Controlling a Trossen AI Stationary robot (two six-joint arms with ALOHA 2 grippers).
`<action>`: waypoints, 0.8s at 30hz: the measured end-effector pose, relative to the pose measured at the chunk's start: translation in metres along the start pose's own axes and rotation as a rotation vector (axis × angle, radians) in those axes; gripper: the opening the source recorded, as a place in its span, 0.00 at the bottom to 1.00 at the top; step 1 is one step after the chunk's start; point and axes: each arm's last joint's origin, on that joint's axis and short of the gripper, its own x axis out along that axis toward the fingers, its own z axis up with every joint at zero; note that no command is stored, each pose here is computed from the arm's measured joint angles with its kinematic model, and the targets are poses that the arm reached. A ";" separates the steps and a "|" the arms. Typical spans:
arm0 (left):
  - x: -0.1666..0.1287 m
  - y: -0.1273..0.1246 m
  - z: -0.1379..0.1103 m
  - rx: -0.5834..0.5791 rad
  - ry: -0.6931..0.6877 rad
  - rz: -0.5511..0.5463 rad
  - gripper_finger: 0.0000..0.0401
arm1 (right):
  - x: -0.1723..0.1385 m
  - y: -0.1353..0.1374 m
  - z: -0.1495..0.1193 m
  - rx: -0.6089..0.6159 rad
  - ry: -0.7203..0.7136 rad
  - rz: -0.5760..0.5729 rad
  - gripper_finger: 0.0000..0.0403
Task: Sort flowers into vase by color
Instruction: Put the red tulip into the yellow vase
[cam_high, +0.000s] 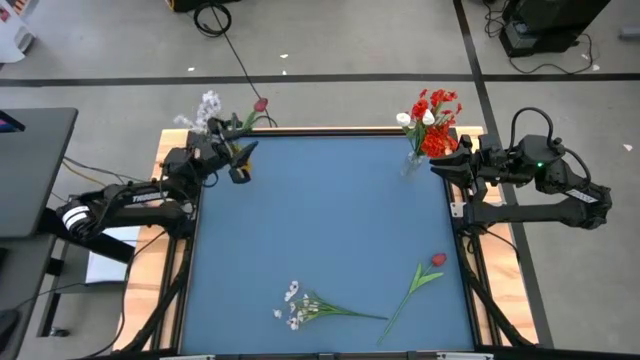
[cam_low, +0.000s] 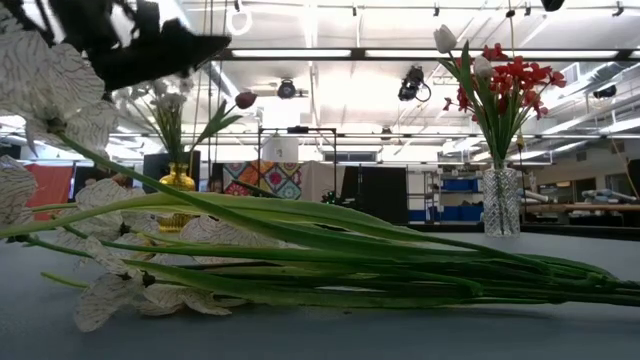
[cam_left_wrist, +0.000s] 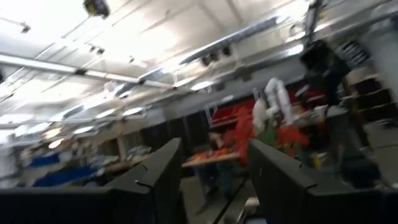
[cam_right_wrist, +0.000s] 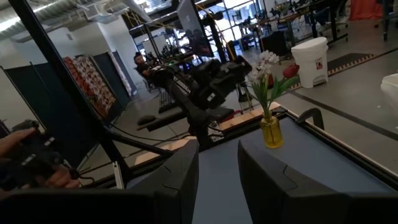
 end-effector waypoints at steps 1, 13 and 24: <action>0.006 -0.001 0.004 0.001 -0.011 -0.015 0.46 | 0.000 0.000 0.000 0.000 0.000 0.000 0.30; 0.092 -0.028 0.048 -0.024 0.451 -0.162 0.44 | 0.000 0.000 0.000 0.000 0.000 0.000 0.30; 0.124 -0.098 0.042 -0.537 0.791 -0.198 0.29 | 0.000 0.000 0.000 0.000 -0.001 0.000 0.30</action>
